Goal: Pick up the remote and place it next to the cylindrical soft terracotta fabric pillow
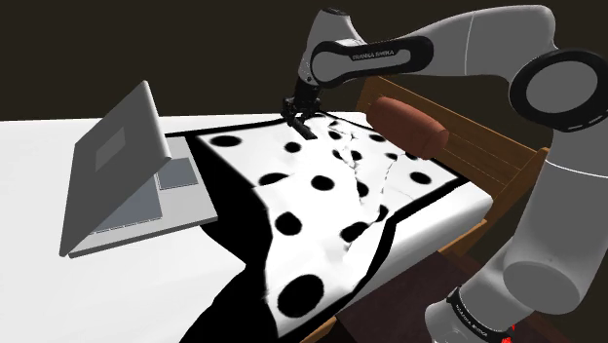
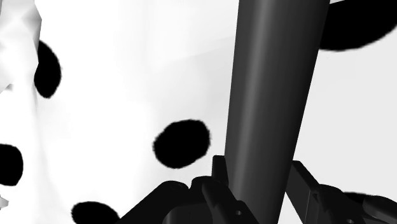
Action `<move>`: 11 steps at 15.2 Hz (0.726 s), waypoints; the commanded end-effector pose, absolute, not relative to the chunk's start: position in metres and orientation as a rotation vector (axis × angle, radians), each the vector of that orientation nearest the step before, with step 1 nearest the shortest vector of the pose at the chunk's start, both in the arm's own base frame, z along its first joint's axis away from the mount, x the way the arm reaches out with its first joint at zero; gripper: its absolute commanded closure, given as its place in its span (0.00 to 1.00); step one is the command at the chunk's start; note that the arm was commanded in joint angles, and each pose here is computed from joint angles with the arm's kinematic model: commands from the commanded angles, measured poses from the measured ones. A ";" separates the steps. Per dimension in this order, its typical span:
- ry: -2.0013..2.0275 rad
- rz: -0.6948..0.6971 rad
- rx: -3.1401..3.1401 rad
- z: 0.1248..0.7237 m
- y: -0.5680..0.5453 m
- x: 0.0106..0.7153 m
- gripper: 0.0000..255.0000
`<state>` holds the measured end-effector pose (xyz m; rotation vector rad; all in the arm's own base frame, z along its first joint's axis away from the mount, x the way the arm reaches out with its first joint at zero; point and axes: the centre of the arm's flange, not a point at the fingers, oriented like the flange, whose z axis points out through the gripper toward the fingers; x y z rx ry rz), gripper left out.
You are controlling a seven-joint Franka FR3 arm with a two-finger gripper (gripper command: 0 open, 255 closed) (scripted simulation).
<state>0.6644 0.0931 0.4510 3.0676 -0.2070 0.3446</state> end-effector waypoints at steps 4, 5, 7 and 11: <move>-0.207 0.344 3.068 0.477 0.094 0.664 1.00; -0.207 0.344 3.068 0.482 0.094 0.664 1.00; -0.207 0.344 3.068 0.493 0.094 0.664 1.00; -0.207 0.344 3.068 0.514 0.094 0.664 1.00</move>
